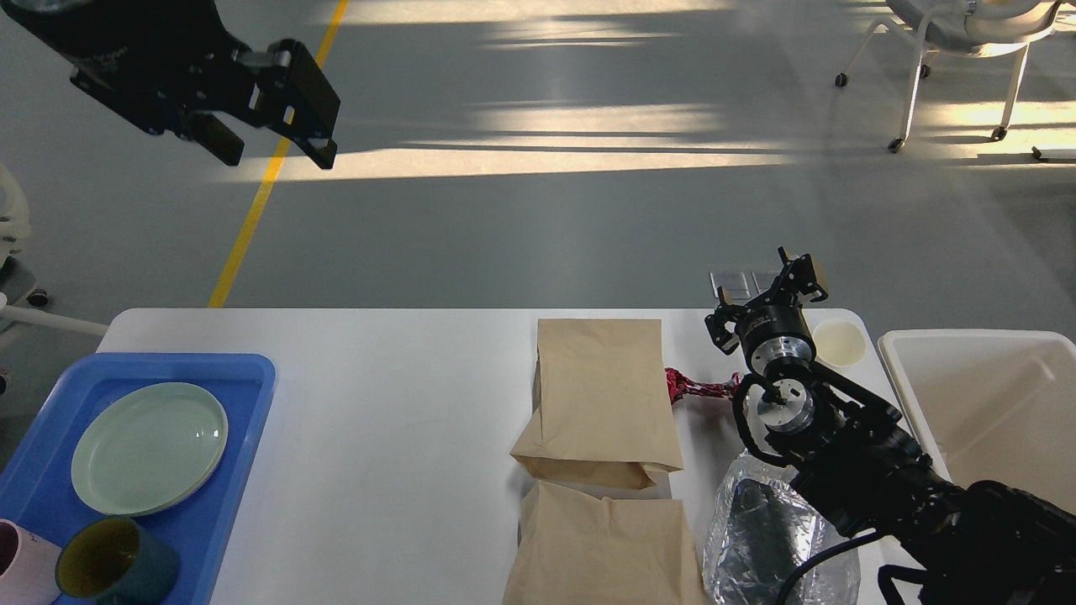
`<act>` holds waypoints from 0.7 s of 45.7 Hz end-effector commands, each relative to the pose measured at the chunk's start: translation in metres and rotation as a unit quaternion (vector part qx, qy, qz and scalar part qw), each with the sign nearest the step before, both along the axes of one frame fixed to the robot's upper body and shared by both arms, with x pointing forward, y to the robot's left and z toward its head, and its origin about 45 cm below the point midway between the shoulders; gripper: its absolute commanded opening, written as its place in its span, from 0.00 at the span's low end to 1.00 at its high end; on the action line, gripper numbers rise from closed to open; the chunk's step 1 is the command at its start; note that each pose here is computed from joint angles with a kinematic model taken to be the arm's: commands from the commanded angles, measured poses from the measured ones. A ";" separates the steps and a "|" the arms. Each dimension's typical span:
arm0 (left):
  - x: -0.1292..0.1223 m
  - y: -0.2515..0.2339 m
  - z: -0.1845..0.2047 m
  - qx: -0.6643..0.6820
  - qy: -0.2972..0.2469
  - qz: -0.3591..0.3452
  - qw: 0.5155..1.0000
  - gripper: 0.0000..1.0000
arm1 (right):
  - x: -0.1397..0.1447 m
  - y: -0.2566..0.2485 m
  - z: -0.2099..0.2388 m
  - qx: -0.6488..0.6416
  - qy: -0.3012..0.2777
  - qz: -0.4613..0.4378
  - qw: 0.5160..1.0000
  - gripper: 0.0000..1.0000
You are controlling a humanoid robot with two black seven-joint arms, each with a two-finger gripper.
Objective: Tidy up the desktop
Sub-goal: 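Open the left gripper and raise the left arm away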
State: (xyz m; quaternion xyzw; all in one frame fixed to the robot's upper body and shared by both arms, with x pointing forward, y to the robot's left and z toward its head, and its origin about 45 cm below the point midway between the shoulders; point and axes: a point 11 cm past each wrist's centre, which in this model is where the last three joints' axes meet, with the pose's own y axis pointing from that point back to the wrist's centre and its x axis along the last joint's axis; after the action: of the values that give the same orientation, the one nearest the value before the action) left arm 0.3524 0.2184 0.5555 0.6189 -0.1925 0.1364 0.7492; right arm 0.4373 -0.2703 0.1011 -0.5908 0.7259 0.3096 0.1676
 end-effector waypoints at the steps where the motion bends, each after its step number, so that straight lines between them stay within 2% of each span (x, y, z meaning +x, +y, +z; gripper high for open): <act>1: -0.018 -0.018 0.050 -0.007 -0.068 -0.026 0.997 0.78 | 0.000 0.000 0.000 0.000 0.000 0.000 1.000 1.00; 9: -0.042 -0.047 0.091 -0.025 -0.124 -0.075 0.989 0.79 | 0.000 0.000 0.000 0.001 0.000 0.000 1.000 1.00; 18: -0.045 -0.062 0.109 -0.050 -0.147 -0.095 0.983 0.78 | 0.000 0.000 0.000 0.001 0.000 0.000 1.000 1.00; 24: -0.023 -0.054 0.108 -0.072 -0.146 -0.075 0.984 0.78 | 0.000 0.000 0.000 0.000 0.000 0.001 1.000 1.00; 32: 0.005 -0.037 0.085 -0.103 -0.117 -0.045 0.987 0.78 | 0.000 0.000 0.000 0.000 0.000 0.001 1.000 1.00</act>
State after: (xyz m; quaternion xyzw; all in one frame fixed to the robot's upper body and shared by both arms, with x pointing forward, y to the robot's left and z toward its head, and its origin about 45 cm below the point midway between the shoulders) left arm 0.3399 0.1704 0.6554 0.5190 -0.3210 0.1853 0.7702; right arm 0.4374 -0.2699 0.1013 -0.5912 0.7255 0.3097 0.1679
